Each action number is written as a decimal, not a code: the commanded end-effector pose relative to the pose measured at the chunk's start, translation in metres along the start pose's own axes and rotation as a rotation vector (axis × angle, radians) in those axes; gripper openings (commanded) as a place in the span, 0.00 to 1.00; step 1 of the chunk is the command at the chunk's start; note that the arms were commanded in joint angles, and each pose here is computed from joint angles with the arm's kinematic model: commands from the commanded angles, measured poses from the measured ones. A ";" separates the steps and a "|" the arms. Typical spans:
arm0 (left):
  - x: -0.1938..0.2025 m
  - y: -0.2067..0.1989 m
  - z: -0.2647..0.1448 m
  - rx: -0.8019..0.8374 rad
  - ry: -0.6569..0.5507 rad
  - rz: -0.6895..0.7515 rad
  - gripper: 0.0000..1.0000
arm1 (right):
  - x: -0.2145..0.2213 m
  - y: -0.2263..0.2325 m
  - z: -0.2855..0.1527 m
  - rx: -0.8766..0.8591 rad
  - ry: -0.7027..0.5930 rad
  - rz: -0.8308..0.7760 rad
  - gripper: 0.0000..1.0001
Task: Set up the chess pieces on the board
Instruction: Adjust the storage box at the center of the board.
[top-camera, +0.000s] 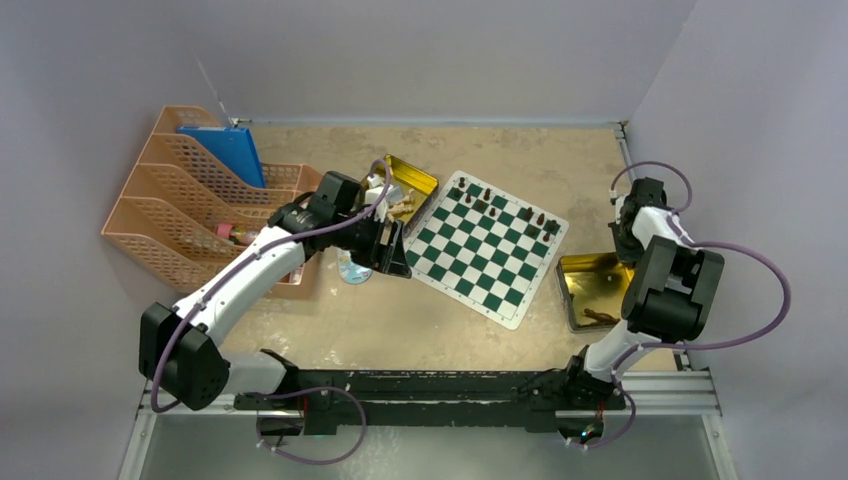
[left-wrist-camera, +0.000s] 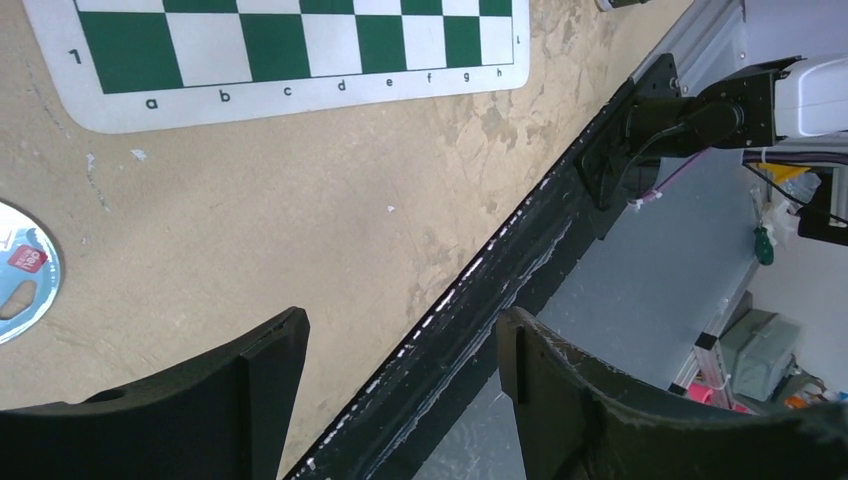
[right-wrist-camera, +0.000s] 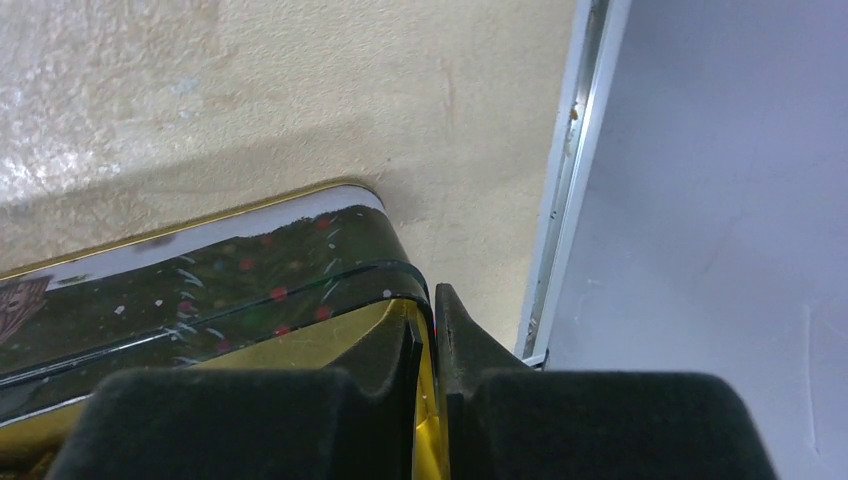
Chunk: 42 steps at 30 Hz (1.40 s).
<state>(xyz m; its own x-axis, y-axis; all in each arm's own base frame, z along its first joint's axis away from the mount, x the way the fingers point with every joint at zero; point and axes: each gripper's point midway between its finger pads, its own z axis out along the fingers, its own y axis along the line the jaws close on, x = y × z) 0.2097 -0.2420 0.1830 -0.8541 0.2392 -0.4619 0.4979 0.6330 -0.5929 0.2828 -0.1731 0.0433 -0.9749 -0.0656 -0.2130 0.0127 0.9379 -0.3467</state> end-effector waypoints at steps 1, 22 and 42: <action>-0.007 -0.003 -0.013 -0.024 -0.061 0.061 0.69 | -0.029 -0.024 -0.011 0.080 -0.090 0.150 0.00; -0.015 -0.009 -0.023 -0.028 -0.081 0.085 0.70 | -0.021 -0.028 -0.014 -0.018 -0.147 0.406 0.00; -0.014 -0.013 -0.025 -0.017 -0.071 0.081 0.70 | -0.003 -0.027 -0.007 -0.050 -0.136 0.557 0.00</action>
<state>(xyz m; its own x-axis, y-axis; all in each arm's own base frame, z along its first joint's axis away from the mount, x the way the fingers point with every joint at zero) 0.2058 -0.2320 0.1918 -0.8391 0.2411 -0.4876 0.5110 0.6565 -0.5548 0.2753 -0.1935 0.0449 -0.8400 0.3671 -0.3995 0.4514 0.8814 -0.1391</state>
